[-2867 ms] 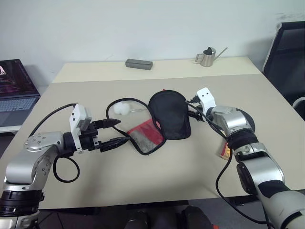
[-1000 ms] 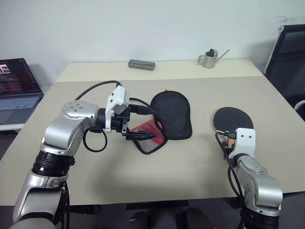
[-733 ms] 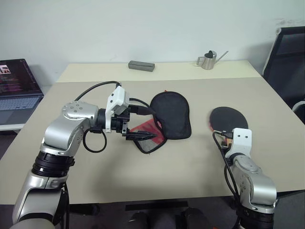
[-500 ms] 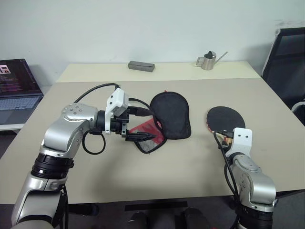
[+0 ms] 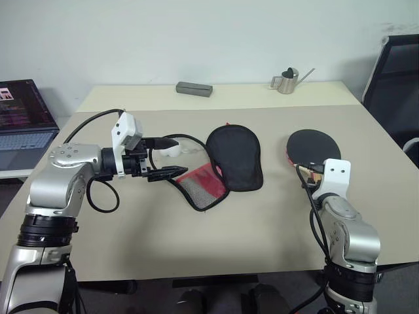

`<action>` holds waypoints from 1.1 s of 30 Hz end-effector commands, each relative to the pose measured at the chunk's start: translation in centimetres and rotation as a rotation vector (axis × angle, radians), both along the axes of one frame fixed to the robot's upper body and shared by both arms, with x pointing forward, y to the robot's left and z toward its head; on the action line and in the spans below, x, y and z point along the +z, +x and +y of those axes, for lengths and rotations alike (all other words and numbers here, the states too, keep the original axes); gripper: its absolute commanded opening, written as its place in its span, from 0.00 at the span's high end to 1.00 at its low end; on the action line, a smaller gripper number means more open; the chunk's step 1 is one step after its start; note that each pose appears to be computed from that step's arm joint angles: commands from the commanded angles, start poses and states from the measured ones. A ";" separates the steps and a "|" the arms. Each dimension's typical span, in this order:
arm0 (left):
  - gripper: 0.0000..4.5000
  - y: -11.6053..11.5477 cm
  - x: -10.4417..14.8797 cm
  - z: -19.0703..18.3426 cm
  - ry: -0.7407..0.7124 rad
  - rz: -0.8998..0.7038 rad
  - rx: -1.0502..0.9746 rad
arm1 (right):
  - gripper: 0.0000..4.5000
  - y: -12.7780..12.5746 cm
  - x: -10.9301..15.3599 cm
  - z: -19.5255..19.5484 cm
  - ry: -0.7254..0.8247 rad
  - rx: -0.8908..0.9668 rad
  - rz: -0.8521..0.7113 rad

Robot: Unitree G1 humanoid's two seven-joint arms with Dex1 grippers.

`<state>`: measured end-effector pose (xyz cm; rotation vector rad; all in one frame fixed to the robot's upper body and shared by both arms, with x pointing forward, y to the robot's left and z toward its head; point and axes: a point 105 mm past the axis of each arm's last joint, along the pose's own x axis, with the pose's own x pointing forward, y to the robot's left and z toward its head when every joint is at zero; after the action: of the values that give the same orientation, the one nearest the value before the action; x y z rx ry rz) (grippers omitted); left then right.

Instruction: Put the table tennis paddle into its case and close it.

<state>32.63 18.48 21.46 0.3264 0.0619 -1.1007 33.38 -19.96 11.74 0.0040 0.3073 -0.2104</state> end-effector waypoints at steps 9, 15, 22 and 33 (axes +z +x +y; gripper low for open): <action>0.00 -0.4 0.6 2.9 -0.013 -0.042 0.109 | 0.75 2.7 5.6 5.7 0.043 0.216 -0.174; 0.00 -0.5 0.6 2.8 -0.010 -0.045 0.104 | 0.75 4.3 5.6 10.9 0.083 0.382 -0.148; 0.00 -1.2 0.4 3.1 -0.011 -0.040 0.120 | 0.75 4.0 4.4 16.3 0.120 0.520 -0.102; 0.00 -1.8 0.5 3.2 -0.012 -0.040 0.140 | 0.75 5.0 3.1 17.7 0.086 0.550 -0.098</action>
<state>31.23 21.68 20.43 0.2929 0.0913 -0.9603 37.98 -3.15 11.93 0.0199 0.3299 0.3224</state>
